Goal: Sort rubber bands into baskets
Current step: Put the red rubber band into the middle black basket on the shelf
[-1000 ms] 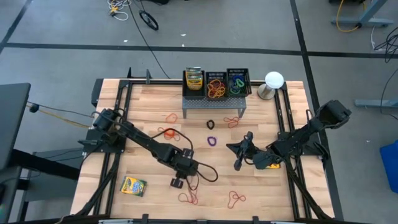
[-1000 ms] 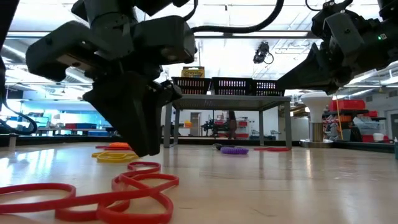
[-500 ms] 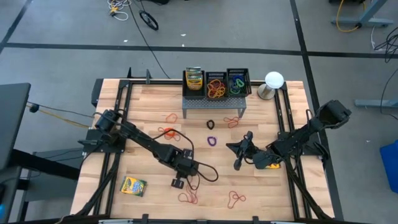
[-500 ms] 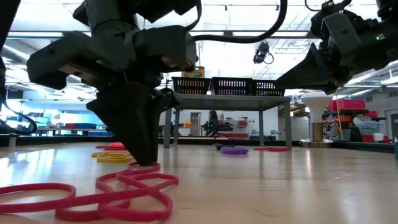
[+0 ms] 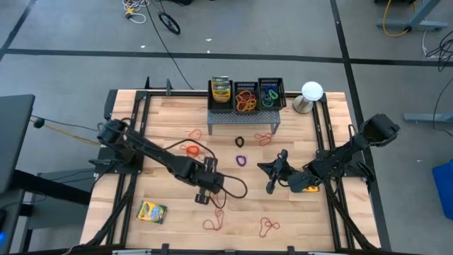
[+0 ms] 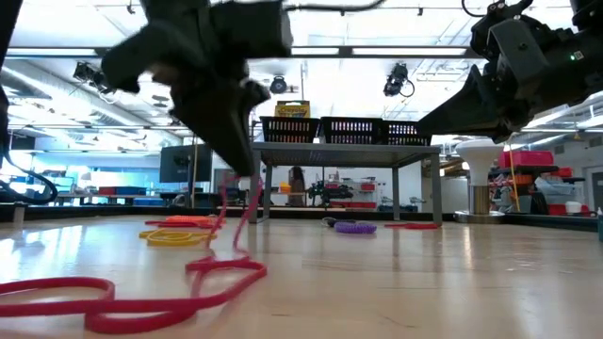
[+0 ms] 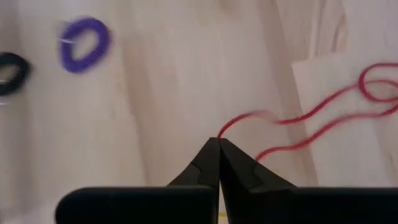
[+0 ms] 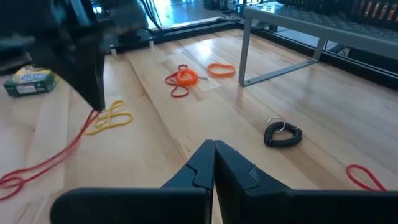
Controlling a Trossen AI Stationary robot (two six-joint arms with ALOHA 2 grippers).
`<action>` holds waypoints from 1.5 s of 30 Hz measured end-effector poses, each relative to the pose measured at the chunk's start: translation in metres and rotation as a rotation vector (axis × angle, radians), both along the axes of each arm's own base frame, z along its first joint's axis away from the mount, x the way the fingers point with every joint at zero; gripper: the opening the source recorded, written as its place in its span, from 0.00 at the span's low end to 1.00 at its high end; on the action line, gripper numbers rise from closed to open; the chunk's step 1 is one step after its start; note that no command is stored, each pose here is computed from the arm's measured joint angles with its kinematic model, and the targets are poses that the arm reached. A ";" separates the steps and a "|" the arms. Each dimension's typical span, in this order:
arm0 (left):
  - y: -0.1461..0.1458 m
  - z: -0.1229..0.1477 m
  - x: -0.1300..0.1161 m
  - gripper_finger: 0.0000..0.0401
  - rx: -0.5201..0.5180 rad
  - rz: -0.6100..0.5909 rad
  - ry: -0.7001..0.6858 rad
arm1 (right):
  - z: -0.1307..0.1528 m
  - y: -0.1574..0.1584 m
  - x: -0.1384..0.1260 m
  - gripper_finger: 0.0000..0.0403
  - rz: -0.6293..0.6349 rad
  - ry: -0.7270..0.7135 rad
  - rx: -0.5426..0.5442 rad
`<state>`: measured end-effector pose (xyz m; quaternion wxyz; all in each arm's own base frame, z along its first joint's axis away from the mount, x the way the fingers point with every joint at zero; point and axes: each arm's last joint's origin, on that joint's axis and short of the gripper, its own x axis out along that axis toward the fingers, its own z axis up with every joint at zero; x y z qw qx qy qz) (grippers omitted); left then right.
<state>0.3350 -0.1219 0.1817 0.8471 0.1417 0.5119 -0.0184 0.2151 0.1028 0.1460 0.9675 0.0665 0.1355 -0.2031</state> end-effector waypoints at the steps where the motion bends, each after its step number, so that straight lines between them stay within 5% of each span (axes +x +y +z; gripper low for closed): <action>1: 0.000 0.005 -0.002 0.01 0.012 0.005 -0.018 | 0.000 0.000 0.000 0.03 0.002 0.001 0.001; 7: -0.004 0.016 -0.013 0.01 0.080 0.030 -0.172 | 0.001 0.003 0.001 0.03 0.071 0.000 0.041; 15: 0.016 -0.025 -0.045 0.01 -0.129 0.087 -0.479 | 0.002 0.006 0.006 0.03 0.095 -0.005 0.060; 21: 0.025 -0.024 -0.049 0.01 -0.225 0.116 -0.716 | -0.003 0.016 0.033 0.08 0.070 0.012 0.070; 30: 0.025 -0.019 -0.048 0.01 -0.188 0.094 -0.771 | -0.016 0.035 0.089 0.28 0.035 -0.011 0.158; 37: 0.024 -0.018 -0.048 0.01 -0.170 0.075 -0.779 | -0.020 0.041 0.127 0.42 0.168 -0.004 0.194; 42: 0.024 -0.017 -0.047 0.01 -0.161 0.063 -0.791 | -0.023 0.028 0.149 0.42 0.136 -0.013 0.203; 45: 0.024 -0.017 -0.047 0.01 -0.163 0.064 -0.793 | -0.022 0.022 0.153 0.35 0.133 -0.013 0.191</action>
